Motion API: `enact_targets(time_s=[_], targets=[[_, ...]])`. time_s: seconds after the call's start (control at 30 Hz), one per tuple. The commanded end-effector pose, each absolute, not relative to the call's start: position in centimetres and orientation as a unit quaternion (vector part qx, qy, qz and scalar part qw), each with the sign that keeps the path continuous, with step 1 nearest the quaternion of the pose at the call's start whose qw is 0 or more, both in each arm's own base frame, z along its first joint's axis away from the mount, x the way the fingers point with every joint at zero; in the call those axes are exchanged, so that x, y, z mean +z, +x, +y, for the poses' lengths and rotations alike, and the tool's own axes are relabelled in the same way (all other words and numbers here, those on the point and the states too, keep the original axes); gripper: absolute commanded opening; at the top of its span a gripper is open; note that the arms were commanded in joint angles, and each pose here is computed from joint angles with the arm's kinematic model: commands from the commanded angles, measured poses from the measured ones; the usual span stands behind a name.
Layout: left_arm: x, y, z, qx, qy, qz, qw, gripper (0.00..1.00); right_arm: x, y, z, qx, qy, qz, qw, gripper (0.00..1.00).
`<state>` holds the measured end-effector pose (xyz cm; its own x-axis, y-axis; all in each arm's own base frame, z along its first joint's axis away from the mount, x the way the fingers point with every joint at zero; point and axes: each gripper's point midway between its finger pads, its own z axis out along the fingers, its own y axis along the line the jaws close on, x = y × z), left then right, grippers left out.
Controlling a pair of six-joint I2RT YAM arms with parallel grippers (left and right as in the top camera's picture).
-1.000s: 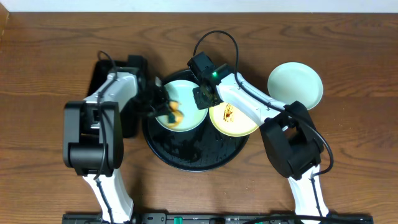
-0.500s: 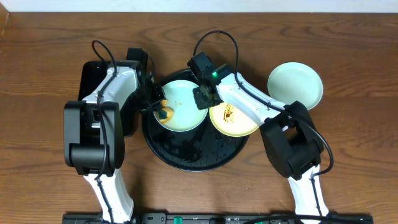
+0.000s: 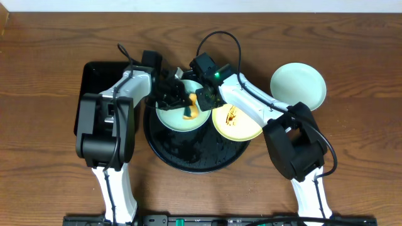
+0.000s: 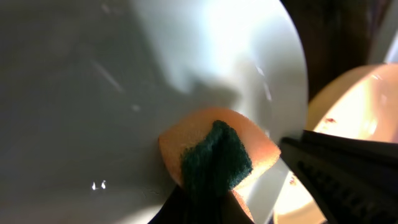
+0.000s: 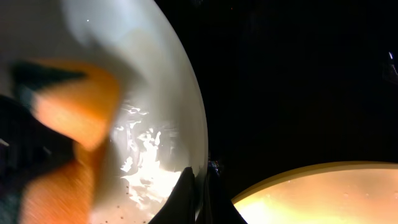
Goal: Clean dirty plates on tray and stack at the side
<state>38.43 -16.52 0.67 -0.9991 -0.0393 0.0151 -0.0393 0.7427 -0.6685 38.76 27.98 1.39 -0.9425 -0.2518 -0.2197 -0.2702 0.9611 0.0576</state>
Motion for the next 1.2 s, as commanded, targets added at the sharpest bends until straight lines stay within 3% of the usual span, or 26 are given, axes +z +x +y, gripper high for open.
enact_targets(time_s=[0.0,0.27,0.57,0.83,1.17], targets=[[-1.3,36.5,-17.3,-0.376,-0.023,0.925,-0.041,0.07,0.2,39.1,25.7,-0.005,-0.125,0.987,0.105,0.01],[-0.3,39.2,-17.9,-0.408,-0.023,0.912,0.010,0.08,0.2,38.9,25.6,-0.007,-0.127,0.987,0.101,0.01],[-1.5,42.1,-12.5,-0.357,-0.098,0.927,0.052,0.08,0.2,38.7,25.5,-0.010,-0.129,0.987,0.096,0.01],[-4.6,38.4,-5.5,-0.216,-0.180,0.960,-0.016,0.07,0.2,38.7,25.5,-0.012,-0.129,0.987,0.098,0.01],[-5.5,33.1,0.0,-0.034,-0.192,0.976,-0.098,0.07,0.2,38.8,25.4,-0.013,-0.128,0.987,0.099,0.01]])
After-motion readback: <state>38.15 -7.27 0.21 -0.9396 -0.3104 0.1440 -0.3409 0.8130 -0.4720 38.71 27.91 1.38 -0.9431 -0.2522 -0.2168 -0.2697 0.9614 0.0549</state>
